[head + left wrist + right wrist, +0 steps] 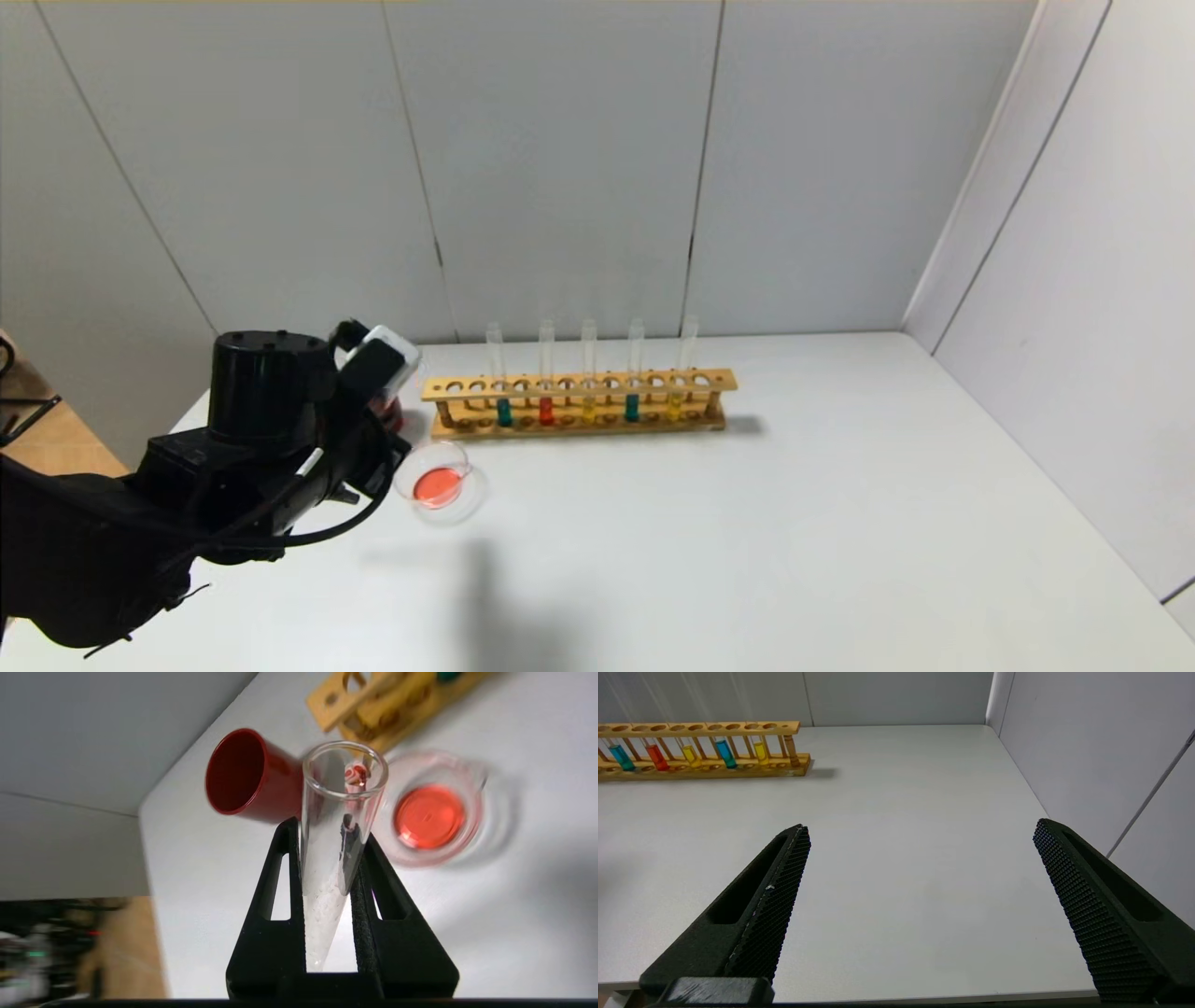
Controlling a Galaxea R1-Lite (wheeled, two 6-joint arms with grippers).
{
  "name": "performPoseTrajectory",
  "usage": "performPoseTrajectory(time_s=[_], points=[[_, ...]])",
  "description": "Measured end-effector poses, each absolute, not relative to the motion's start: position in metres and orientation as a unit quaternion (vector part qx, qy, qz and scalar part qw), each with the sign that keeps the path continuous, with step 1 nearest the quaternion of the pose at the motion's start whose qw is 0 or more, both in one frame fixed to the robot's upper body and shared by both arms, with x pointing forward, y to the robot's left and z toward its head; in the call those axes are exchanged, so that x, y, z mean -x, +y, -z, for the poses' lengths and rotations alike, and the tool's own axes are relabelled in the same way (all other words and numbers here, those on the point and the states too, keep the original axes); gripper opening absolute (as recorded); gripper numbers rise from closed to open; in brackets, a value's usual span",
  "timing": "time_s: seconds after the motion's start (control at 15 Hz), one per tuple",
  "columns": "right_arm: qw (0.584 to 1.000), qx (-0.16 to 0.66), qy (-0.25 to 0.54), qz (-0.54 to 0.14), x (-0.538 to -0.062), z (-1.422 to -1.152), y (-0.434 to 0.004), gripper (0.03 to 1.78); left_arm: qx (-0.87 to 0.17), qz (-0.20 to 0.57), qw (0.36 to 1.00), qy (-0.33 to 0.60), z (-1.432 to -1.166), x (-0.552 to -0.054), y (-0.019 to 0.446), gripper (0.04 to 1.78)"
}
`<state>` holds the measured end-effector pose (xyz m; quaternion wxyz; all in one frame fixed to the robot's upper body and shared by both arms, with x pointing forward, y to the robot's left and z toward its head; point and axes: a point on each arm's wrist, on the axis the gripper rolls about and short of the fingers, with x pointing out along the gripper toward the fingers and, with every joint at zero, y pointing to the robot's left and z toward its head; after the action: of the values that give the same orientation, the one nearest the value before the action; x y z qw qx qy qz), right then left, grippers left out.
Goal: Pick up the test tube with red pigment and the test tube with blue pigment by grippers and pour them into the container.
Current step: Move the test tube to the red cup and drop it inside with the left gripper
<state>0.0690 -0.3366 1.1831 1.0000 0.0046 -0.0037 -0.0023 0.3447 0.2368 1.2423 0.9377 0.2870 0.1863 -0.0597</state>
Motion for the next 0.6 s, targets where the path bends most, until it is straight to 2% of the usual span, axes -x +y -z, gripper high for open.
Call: performPoseTrajectory(time_s=[0.33,0.6], points=[[1.000,-0.005,-0.004,0.002,-0.069,-1.183,-0.337,1.75,-0.143,0.036,0.986,0.083,-1.266,-0.375,0.228,0.33],[1.000,-0.005,-0.004,0.002,-0.069,-1.183,-0.337,1.75,-0.099,0.037,0.992,0.066,-1.277,-0.394,0.239,0.33]])
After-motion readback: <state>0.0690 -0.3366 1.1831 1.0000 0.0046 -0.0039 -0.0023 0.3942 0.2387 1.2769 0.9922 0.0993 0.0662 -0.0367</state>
